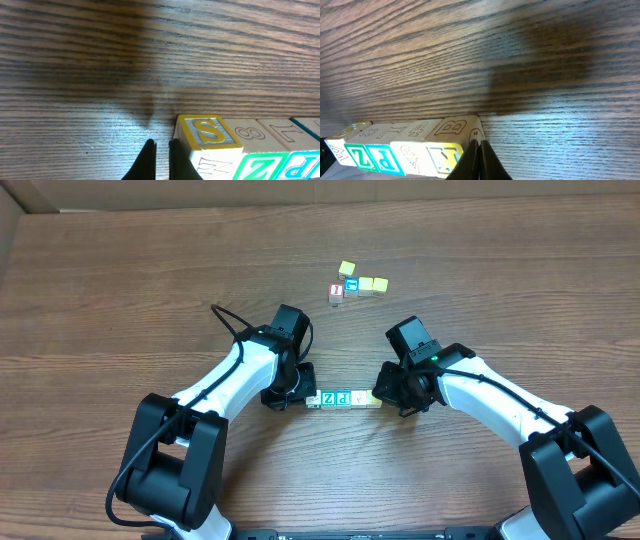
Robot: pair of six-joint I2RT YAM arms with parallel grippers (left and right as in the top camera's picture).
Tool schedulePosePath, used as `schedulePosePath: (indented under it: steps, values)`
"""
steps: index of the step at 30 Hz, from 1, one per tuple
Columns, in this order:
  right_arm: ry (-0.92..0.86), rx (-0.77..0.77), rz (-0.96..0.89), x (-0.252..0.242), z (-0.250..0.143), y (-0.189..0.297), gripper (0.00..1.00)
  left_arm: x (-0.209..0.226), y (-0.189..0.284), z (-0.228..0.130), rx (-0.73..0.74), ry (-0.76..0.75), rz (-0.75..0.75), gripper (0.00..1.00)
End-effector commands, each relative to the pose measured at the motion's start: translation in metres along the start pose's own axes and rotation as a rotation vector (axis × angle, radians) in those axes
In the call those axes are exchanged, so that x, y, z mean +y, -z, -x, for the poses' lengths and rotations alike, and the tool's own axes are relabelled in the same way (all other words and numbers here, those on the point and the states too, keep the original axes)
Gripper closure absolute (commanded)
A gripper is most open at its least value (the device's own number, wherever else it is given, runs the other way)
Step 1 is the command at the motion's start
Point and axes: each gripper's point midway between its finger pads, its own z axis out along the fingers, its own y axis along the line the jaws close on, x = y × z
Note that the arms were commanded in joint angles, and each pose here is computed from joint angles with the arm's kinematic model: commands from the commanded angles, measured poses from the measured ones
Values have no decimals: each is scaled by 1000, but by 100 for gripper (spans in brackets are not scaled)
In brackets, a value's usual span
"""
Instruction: Flip 5 blocks
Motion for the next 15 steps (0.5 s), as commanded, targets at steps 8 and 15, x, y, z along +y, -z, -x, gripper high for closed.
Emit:
schedulePosePath:
  steps: [8, 15]
  values:
    - [3, 4, -6, -2, -2, -2, 96, 0, -6, -9, 40, -3, -3, 96]
    - [4, 3, -7, -2, -2, -2, 95, 3, -6, -9, 42, -2, 9, 96]
